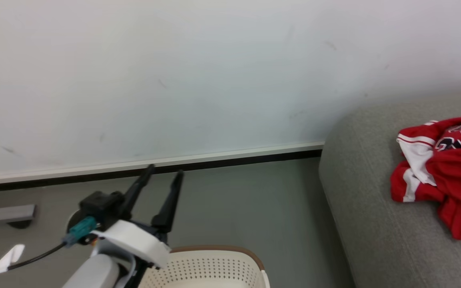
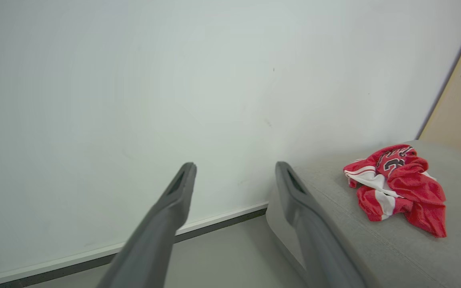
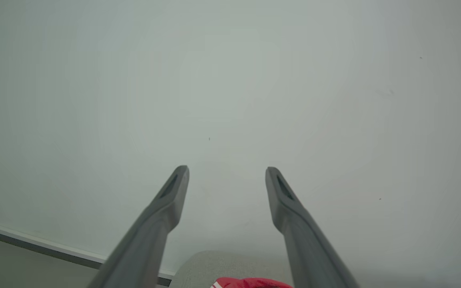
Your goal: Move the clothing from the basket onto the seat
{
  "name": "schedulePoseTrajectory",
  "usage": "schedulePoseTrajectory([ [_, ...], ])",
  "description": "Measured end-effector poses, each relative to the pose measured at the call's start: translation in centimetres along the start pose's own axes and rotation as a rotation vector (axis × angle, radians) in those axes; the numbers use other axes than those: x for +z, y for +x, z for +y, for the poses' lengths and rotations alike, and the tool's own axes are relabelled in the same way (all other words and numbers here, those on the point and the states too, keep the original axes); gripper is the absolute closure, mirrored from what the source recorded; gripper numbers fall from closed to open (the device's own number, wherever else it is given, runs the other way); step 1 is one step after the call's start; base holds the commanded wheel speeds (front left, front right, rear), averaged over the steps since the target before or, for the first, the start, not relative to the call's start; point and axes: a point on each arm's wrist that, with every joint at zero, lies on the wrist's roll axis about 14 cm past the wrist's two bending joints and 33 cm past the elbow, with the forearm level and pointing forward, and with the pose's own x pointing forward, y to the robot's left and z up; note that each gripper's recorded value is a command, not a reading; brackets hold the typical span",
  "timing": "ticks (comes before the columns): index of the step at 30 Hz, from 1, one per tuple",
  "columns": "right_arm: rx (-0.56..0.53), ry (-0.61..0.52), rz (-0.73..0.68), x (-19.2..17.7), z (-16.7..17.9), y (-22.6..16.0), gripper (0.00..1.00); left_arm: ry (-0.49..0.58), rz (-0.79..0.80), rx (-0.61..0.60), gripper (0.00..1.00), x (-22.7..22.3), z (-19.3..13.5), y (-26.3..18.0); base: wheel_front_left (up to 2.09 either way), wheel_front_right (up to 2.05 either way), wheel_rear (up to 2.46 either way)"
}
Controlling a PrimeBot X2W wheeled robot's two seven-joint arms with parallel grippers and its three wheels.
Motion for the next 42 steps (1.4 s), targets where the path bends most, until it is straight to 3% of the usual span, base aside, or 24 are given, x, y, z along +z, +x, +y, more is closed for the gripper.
schedulePoseTrajectory([
  [12, 0.155, 0.112, -0.141, -3.0, 10.0, 0.2, 0.0, 0.074, -0.039, 0.374, 0.0, 2.0, 9.6, -8.0, 0.0, 0.0, 0.0],
  [23, 0.129, 0.239, -0.062, -8.2, 14.9, -2.8, 0.0, 0.084, 0.015, 0.6, 0.0, -0.1, 13.0, -14.4, 0.0, 0.0, 0.0],
  [29, 0.111, 0.287, -0.029, -9.5, 16.6, -4.0, 0.0, 0.076, 0.039, 0.631, 0.0, -1.2, 13.4, -15.9, 0.0, 0.0, 0.0],
  [42, 0.078, 0.314, -0.009, -10.1, 16.8, -5.2, 0.0, 0.061, 0.062, 0.633, 0.0, -2.6, 12.9, -16.7, 0.0, 0.0, 0.0],
])
